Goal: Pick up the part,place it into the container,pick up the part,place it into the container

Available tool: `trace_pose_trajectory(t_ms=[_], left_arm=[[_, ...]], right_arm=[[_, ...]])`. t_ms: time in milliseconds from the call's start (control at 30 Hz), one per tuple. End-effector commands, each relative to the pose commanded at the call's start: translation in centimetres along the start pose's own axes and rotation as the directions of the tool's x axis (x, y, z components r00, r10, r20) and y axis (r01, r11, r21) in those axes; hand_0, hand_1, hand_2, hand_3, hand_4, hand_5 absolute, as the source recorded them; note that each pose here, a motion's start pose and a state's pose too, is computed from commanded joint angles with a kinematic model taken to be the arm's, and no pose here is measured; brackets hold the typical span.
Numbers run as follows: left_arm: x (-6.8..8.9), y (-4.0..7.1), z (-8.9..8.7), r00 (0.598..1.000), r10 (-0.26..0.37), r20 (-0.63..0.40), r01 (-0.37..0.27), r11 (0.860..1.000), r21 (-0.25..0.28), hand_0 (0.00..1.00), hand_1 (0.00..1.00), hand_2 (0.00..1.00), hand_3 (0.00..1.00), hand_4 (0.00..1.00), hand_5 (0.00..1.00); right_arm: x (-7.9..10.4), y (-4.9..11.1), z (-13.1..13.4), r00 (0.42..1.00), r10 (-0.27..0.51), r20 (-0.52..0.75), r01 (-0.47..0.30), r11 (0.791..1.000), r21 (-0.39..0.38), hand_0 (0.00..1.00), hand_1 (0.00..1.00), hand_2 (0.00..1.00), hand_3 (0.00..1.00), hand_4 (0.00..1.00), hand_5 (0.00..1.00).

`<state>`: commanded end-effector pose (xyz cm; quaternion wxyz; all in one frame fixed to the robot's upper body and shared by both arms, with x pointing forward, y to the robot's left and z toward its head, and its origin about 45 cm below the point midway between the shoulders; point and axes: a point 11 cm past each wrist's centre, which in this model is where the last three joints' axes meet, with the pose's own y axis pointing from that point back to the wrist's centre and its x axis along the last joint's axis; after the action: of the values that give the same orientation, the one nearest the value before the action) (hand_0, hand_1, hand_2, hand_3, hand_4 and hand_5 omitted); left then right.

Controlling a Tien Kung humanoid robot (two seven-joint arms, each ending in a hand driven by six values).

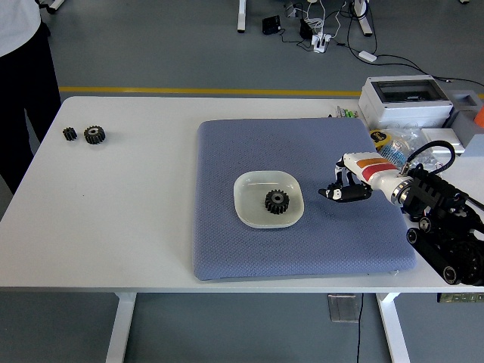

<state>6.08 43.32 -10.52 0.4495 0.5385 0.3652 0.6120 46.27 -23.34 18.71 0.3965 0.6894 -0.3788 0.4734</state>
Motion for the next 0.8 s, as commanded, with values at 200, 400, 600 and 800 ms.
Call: trace_pose_trajectory(t_ms=[200,400,600,800], left_arm=[[0.2,0.0,-0.1,1.000,0.004,0.001,-0.004,1.000,0.004,0.717,0.677,0.684,0.569,0.607,0.570],[0.2,0.0,0.0,1.000,0.003,0.001,-0.003,1.000,0.000,0.717,0.678,0.686,0.569,0.607,0.570],[0.2,0.0,-0.1,1.000,0.003,0.000,-0.003,1.000,0.004,0.717,0.678,0.686,0.569,0.607,0.569],[0.4,0.0,0.2,1.000,0.006,-0.001,-0.006,1.000,-0.002,0.717,0.678,0.686,0.569,0.606,0.569]], right_arm=[[1.6,-1.2,-4.9,0.999,0.048,0.011,-0.049,0.992,0.120,0.002,0.002,0.136,0.243,0.799,0.489],[1.7,-2.3,-9.9,0.997,0.069,0.043,-0.077,0.971,0.225,0.002,0.002,0.136,0.241,0.800,0.487],[0.3,-3.1,-12.2,0.992,0.103,0.074,-0.119,0.956,0.267,0.002,0.007,0.137,0.242,0.798,0.486],[0.2,-3.9,-11.6,0.982,0.167,0.090,-0.182,0.960,0.215,0.002,0.048,0.161,0.270,0.798,0.487]])
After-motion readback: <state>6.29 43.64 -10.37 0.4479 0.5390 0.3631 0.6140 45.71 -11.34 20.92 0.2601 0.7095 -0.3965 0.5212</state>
